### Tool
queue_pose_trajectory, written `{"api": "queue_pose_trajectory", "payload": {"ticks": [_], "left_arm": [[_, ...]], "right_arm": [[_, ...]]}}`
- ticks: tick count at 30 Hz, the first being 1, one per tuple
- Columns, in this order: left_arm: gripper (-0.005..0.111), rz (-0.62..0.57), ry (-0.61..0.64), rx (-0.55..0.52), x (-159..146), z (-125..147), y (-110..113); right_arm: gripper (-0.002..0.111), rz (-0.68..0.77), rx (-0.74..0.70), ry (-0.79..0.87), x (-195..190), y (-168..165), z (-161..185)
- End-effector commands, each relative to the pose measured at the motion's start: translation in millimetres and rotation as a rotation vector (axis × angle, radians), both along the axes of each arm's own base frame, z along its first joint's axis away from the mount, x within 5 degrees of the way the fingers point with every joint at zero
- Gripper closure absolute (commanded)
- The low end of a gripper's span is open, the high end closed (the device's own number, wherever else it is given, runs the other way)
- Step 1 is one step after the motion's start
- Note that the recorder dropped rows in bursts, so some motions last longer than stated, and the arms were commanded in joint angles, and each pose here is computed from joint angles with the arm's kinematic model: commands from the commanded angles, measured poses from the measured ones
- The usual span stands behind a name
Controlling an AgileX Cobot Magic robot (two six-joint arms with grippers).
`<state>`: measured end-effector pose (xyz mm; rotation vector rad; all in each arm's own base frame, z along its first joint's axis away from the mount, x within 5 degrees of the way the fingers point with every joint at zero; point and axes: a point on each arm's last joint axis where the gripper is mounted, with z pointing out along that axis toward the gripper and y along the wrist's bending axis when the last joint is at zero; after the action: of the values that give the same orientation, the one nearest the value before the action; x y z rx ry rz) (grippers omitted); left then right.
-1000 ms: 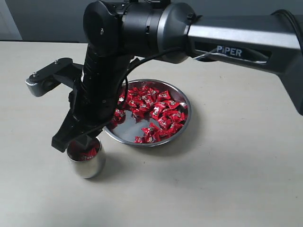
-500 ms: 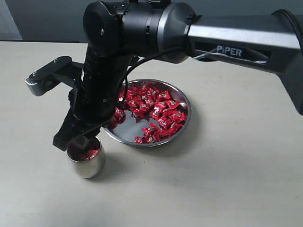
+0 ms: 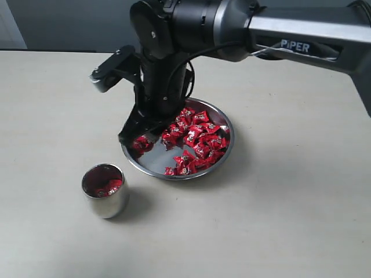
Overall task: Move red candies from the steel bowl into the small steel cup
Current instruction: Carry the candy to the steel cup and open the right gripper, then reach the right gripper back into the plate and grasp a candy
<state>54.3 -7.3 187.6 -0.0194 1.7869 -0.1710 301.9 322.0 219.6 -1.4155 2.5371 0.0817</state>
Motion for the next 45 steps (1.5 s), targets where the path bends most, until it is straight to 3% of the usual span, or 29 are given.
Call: {"api": "queue_pose_trajectory", "payload": {"ticks": [1, 14, 26, 31, 39, 45], "left_arm": [[0.106, 0.007, -0.013, -0.001, 0.0, -0.4, 0.4], [0.106, 0.007, -0.013, -0.001, 0.0, -0.4, 0.4], [0.106, 0.007, -0.013, -0.001, 0.0, -0.4, 0.4], [0.106, 0.007, -0.013, -0.001, 0.0, -0.4, 0.4], [0.106, 0.007, -0.013, -0.001, 0.0, -0.4, 0.4], [0.106, 0.007, -0.013, -0.001, 0.0, -0.4, 0.4]], "right_arm": [[0.07, -0.064, -0.055, 0.061, 12.6, -15.6, -10.9], [0.07, -0.081, -0.171, 0.209, 17.3, -13.3, -79.1], [0.074, -0.054, -0.204, 0.124, 24.7, -16.3, -78.9], [0.109, -0.055, -0.185, 0.104, 26.6, -14.6, -78.9], [0.109, -0.065, -0.127, 0.062, 28.4, -11.7, -66.1], [0.109, -0.071, -0.007, -0.022, 29.1, -8.2, -32.2]]}}
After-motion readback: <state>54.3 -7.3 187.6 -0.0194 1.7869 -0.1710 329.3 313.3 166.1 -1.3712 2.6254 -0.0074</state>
